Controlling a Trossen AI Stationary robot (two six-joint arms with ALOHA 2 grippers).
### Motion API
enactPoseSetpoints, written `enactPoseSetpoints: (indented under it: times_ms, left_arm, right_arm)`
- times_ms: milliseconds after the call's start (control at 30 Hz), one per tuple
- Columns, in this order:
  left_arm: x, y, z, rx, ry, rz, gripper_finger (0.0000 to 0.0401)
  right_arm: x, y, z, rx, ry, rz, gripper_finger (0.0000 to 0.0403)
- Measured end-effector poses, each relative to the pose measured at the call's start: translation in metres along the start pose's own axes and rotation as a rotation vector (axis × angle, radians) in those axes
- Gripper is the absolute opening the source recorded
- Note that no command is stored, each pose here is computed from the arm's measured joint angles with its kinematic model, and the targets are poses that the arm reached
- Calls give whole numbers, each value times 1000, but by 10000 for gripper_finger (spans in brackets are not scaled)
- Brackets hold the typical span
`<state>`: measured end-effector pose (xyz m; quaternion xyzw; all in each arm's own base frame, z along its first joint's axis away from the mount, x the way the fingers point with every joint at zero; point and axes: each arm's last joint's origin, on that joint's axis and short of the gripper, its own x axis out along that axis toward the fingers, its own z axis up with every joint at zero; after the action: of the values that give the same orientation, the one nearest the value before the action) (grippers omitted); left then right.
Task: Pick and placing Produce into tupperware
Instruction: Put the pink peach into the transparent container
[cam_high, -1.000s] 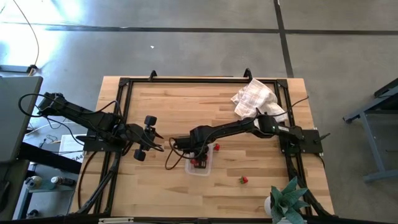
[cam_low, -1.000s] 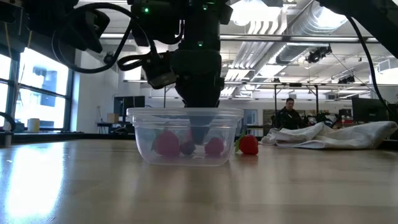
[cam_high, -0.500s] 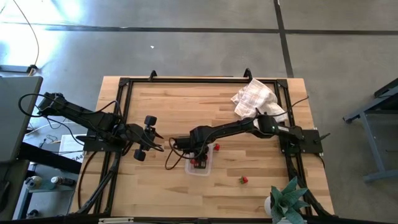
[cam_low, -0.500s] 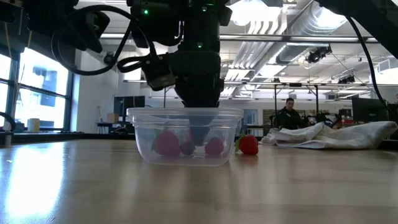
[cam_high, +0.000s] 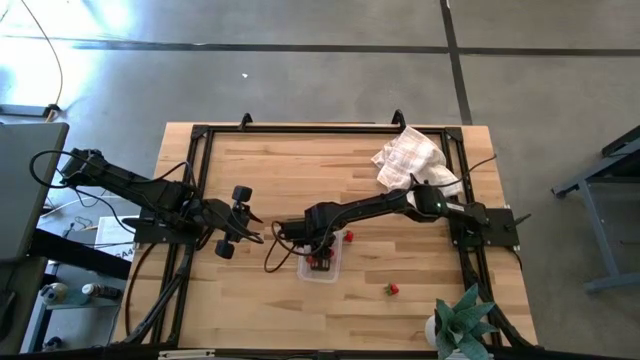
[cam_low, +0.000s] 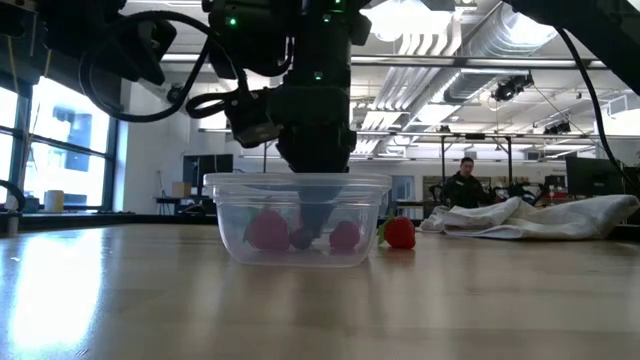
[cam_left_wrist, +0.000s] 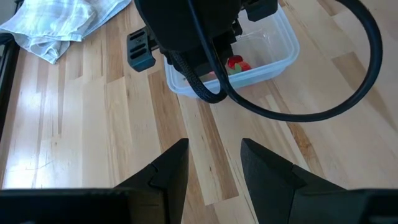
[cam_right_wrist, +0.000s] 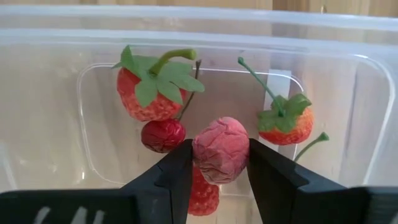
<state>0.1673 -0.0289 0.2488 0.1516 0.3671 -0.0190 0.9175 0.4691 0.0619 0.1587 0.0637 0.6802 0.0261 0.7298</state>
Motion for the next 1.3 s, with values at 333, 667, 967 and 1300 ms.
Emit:
enactPoseSetpoints:
  times_ms: [333,667,967,1300]
  left_arm:
    - [0,0,0,0,0,0,136]
    - [0,0,0,0,0,0,136]
    - [0,0,0,0,0,0,136]
    - [0,0,0,0,0,0,136]
  right_arm:
    - [0,0,0,9,-1,-6,131]
    - [0,-1,0,12,-2,-8,131]
    - [0,-3,1,31,-2,-9,131]
    - [-1,-4,0,41,8,-12,132]
